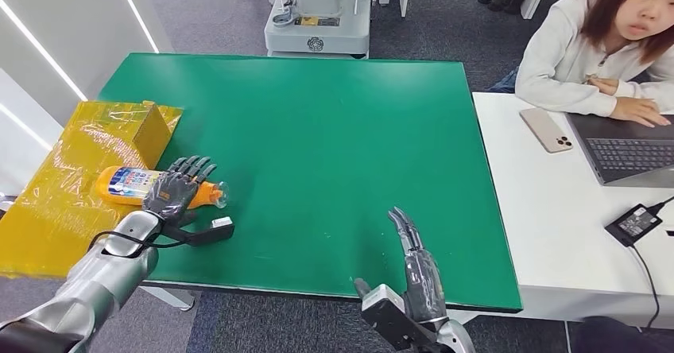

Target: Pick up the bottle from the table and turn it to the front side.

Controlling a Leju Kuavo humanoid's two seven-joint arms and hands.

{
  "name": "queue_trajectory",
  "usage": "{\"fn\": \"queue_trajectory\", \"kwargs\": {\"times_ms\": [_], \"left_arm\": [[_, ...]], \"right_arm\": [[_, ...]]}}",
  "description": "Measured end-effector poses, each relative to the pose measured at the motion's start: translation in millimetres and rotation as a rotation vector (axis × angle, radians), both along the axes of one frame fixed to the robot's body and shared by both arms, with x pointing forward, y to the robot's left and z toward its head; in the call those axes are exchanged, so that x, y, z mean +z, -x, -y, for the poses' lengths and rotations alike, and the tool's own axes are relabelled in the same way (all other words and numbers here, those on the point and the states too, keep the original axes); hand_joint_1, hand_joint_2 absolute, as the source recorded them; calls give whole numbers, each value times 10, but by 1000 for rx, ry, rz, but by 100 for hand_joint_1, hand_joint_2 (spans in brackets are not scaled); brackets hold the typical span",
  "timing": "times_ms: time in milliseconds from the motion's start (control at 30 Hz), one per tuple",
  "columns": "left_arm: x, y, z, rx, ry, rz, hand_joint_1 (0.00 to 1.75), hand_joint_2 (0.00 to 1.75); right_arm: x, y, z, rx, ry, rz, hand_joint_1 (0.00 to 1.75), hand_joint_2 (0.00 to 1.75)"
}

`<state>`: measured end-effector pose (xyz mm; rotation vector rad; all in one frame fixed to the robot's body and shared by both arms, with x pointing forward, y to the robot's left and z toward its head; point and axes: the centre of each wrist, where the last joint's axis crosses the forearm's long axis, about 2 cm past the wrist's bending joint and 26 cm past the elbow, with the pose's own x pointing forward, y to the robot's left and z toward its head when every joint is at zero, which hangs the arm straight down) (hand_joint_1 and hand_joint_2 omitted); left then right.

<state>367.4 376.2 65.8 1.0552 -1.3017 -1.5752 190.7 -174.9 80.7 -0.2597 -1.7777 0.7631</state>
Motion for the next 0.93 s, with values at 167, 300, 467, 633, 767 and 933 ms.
{"fn": "queue_trajectory", "kwargs": {"times_ms": [167, 300, 467, 633, 767, 933], "left_arm": [[38, -84, 526, 20, 590, 3, 0, 175], [125, -88, 870, 50, 985, 26, 0, 175], [230, 32, 1115, 55, 1296, 129, 0, 175], [429, 283, 1308, 2, 1477, 272, 0, 175], [560, 401, 1370, -45, 1521, 326, 0, 175], [640, 604, 1570, -175, 1552, 335, 0, 175]], "right_arm": [[10, 28, 0, -22, -9, -3, 0, 175], [-19, 48, 1, -20, -17, -10, 0, 175], [-64, 55, -2, -9, -23, -14, 0, 175], [-78, 40, 5, -10, -49, -1, 0, 175], [-80, 33, 7, -7, -56, 3, 0, 175], [-36, 34, 25, -16, -213, 25, 0, 175]]}}
